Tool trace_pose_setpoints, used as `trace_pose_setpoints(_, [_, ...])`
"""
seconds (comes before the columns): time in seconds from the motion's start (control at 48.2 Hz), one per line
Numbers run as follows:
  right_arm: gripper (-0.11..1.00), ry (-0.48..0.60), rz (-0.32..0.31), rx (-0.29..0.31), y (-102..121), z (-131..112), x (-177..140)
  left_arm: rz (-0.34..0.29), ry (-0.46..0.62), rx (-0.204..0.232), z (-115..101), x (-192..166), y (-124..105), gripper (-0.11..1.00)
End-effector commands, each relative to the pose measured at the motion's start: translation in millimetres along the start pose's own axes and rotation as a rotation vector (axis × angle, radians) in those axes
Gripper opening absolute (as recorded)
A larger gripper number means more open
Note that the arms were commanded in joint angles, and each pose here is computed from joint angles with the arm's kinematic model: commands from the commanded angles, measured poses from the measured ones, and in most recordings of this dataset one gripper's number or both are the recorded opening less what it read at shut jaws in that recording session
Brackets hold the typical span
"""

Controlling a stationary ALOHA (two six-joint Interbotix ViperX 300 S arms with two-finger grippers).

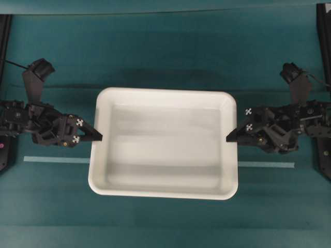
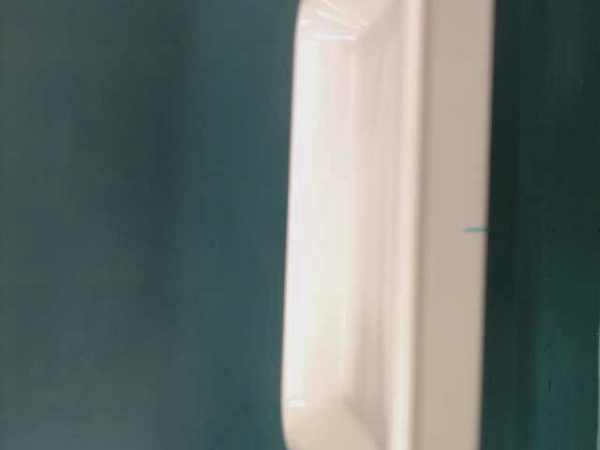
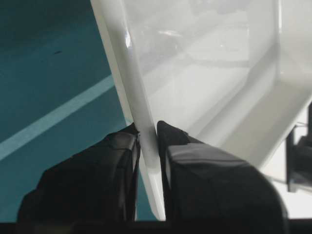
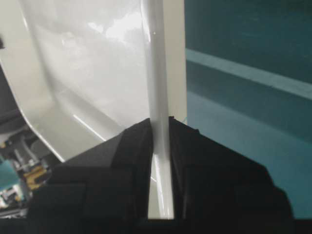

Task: Lift the white case with both hands.
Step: 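Lift the gripped tray upward with both grippers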

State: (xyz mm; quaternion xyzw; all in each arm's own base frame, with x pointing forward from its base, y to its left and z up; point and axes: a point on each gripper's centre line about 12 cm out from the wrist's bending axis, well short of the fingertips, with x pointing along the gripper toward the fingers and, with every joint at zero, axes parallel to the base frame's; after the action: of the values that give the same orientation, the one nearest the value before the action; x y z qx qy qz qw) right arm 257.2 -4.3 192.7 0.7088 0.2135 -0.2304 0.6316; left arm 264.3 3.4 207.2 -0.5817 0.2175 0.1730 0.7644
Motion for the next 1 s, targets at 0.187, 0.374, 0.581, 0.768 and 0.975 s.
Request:
trace_pose_setpoints(0.187, [0.10,0.022,0.068,-0.007,37,-5,-10,-0.097,-0.005,-0.054,4,-9,-35,0.09])
trace_pose_setpoints(0.374, [0.10,0.034,0.104,-0.010,51,-8,-20,-0.121,0.011,-0.050,1,-13,-52,0.09])
trace_pose_setpoints(0.581, [0.10,0.043,0.125,-0.004,58,-8,-34,-0.115,0.012,-0.048,5,-21,-68,0.09])
trace_pose_setpoints(0.768, [0.10,0.060,0.126,0.005,69,-8,-53,-0.132,0.005,-0.058,11,-33,-83,0.09])
trace_pose_setpoints(0.975, [0.10,0.076,0.146,0.004,92,-9,-74,-0.146,-0.001,-0.068,17,-46,-104,0.09])
